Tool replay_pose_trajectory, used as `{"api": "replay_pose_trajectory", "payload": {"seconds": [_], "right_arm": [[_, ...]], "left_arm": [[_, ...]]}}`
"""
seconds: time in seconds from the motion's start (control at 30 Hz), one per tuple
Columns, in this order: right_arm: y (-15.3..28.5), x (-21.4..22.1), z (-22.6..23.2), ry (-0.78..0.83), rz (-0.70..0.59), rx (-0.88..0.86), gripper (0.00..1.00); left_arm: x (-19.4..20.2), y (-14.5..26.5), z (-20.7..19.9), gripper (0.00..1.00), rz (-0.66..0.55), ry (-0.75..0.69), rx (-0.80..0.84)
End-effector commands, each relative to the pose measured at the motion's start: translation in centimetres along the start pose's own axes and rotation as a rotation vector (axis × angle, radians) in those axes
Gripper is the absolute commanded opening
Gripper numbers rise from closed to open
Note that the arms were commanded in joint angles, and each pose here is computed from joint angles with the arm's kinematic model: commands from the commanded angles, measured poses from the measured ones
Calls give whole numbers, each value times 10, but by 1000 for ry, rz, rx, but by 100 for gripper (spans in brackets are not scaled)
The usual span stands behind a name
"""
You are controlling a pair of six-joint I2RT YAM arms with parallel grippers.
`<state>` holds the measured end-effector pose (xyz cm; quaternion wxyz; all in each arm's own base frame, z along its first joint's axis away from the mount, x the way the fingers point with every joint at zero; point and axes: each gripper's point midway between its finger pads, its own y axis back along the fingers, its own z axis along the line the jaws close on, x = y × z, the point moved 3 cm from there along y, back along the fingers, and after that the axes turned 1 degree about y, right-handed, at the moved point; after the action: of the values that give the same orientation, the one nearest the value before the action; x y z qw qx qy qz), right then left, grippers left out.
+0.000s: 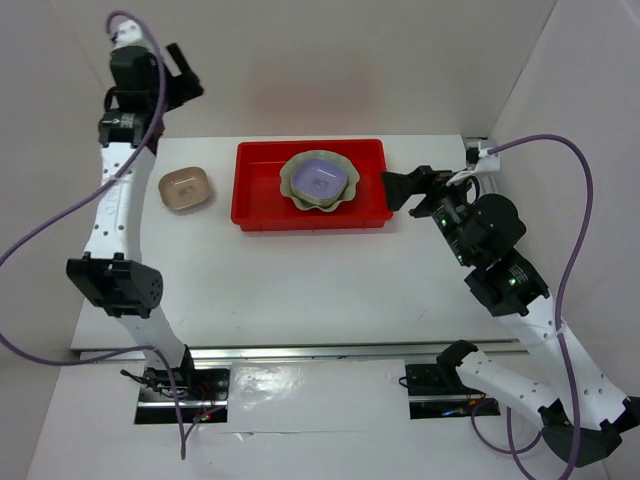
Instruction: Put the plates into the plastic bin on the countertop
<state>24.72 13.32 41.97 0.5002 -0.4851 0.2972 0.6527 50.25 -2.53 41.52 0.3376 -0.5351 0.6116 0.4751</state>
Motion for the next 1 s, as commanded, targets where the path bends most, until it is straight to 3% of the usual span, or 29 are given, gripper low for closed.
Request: {"api": "replay_pose_trajectory", "payload": {"seconds": [0.0, 0.03, 0.13, 0.23, 0.47, 0.7, 0.97], "right_arm": [[2, 1, 4, -1, 5, -35, 100], [-2, 4, 3, 12, 16, -32, 100], [-3, 9, 7, 51, 37, -70, 100], [-7, 20, 14, 92, 63, -143, 100], [-27, 39, 13, 99, 109, -129, 100], [-48, 66, 11, 88, 165, -125, 100], [-51, 74, 10, 80, 175, -121, 100]], "left_arm": [[54, -10, 98, 100, 165, 130, -365], [61, -13, 139, 100, 193, 177, -433], [93, -18, 199, 100, 292, 304, -454], [134, -29, 234, 100, 382, 367, -436], [209, -49, 261, 97, 529, 365, -471], [247, -58, 275, 93, 594, 369, -491], [271, -57, 291, 71, 636, 290, -653]]}}
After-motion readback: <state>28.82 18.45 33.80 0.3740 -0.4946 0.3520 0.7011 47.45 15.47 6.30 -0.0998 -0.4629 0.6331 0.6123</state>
